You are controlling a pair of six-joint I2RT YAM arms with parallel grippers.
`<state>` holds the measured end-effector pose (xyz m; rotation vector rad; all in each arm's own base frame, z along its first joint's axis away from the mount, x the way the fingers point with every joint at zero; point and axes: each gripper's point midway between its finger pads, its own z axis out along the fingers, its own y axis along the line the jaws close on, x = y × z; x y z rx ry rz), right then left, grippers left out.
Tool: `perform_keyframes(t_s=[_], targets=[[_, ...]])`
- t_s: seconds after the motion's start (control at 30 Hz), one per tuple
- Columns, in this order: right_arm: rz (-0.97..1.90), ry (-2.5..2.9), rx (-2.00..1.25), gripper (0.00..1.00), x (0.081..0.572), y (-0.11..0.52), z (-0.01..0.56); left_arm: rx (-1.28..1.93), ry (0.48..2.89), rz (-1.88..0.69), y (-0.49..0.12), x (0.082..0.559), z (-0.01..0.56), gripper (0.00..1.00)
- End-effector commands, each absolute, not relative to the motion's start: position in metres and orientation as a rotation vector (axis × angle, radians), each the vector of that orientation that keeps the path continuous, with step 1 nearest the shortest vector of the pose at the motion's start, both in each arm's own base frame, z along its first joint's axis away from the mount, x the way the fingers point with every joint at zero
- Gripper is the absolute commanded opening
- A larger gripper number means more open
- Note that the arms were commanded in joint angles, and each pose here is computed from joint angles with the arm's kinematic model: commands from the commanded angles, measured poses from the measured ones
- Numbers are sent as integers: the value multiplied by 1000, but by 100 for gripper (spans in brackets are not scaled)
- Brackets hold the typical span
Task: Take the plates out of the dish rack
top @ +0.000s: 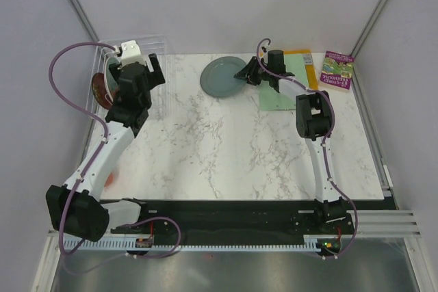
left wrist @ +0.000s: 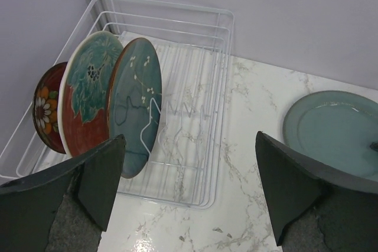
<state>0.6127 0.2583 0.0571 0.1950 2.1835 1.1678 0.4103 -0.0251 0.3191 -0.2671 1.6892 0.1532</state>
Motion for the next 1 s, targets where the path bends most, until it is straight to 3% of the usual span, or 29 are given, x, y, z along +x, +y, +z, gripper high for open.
perform_keyframes(t_s=[0.0, 0.07, 0.13, 0.23, 0.37, 0.7, 0.97], targets=[[1272, 2092, 122, 55, 617, 272, 92, -309, 1674, 221, -9, 415, 317, 97], [1259, 2120, 133, 67, 613, 270, 82, -334, 1684, 225, -4, 414, 312, 97], [1225, 2133, 115, 67, 610, 268, 77, -339, 1689, 224, -1, 413, 310, 97], [1124, 2173, 116, 79, 605, 262, 72, -346, 1698, 233, 3, 410, 308, 96], [831, 2276, 79, 87, 594, 238, 58, -347, 1715, 254, 9, 405, 305, 97], [288, 2294, 87, 90, 575, 176, 71, -448, 1801, 278, 46, 418, 269, 99], [234, 2231, 44, 91, 536, 162, 122, -452, 1819, 348, 62, 454, 257, 97]])
